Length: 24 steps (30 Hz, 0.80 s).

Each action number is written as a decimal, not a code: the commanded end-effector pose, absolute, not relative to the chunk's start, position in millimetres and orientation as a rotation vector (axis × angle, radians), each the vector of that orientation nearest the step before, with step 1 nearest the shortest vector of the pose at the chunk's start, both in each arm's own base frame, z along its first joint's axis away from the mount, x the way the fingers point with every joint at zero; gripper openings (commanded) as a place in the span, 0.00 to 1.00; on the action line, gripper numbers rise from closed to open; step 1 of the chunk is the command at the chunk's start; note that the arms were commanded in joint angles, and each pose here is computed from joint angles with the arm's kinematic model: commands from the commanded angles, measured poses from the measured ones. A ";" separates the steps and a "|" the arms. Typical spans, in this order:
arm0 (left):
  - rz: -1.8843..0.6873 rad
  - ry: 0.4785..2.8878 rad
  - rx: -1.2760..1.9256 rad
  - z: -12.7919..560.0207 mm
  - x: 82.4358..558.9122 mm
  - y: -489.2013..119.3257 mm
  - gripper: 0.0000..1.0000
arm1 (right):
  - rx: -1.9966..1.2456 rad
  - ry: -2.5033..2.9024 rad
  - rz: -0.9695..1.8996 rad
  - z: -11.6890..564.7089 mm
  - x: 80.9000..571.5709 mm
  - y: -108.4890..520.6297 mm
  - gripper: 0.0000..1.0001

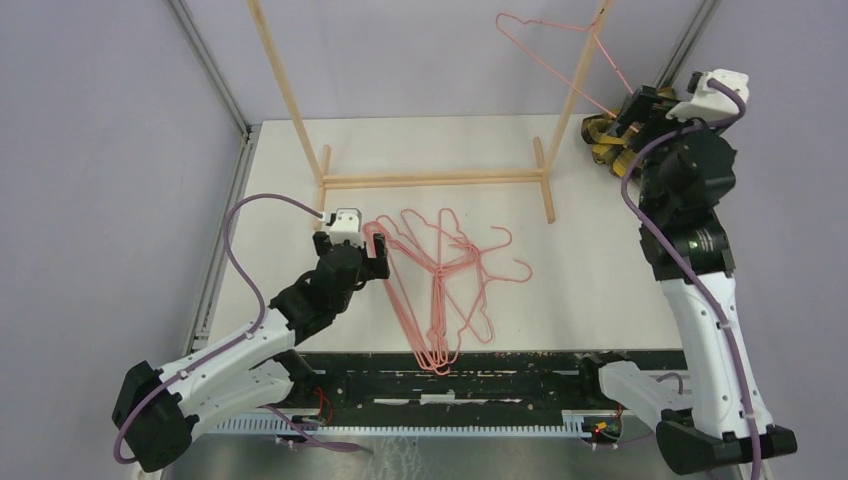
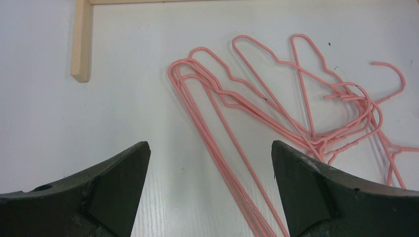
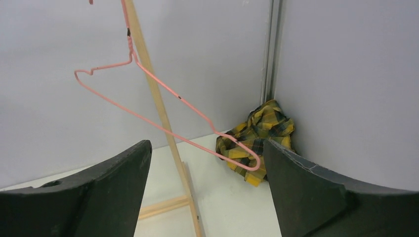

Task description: Organize the hangers

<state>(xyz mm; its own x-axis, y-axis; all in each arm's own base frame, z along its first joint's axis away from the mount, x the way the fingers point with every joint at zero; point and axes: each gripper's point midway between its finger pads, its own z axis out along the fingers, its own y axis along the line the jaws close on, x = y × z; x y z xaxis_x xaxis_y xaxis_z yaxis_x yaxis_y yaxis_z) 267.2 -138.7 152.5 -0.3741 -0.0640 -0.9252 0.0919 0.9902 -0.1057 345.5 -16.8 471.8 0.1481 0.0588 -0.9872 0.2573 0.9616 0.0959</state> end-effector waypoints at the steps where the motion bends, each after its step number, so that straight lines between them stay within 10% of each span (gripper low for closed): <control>1: -0.182 1.932 -0.049 153.1 272.2 -140.8 0.99 | 0.257 1.430 -0.120 472.1 321.7 -16.8 0.89; 15: -0.169 1.998 -0.039 128.7 274.5 -148.0 0.99 | -0.247 2.079 0.329 227.1 314.2 198.1 0.74; 24: -0.158 2.014 -0.034 120.9 274.0 -147.6 0.99 | -0.234 2.445 0.390 77.8 265.1 209.9 0.64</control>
<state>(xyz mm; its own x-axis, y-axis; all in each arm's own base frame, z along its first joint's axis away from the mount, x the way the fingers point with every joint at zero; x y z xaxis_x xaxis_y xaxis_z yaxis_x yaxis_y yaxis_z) 268.4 -141.6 115.8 -0.4619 -0.0236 -0.8866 0.0682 0.9957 -0.0620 273.8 197.5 97.7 -0.7324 -0.1506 -0.6641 -0.2982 0.9477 0.1141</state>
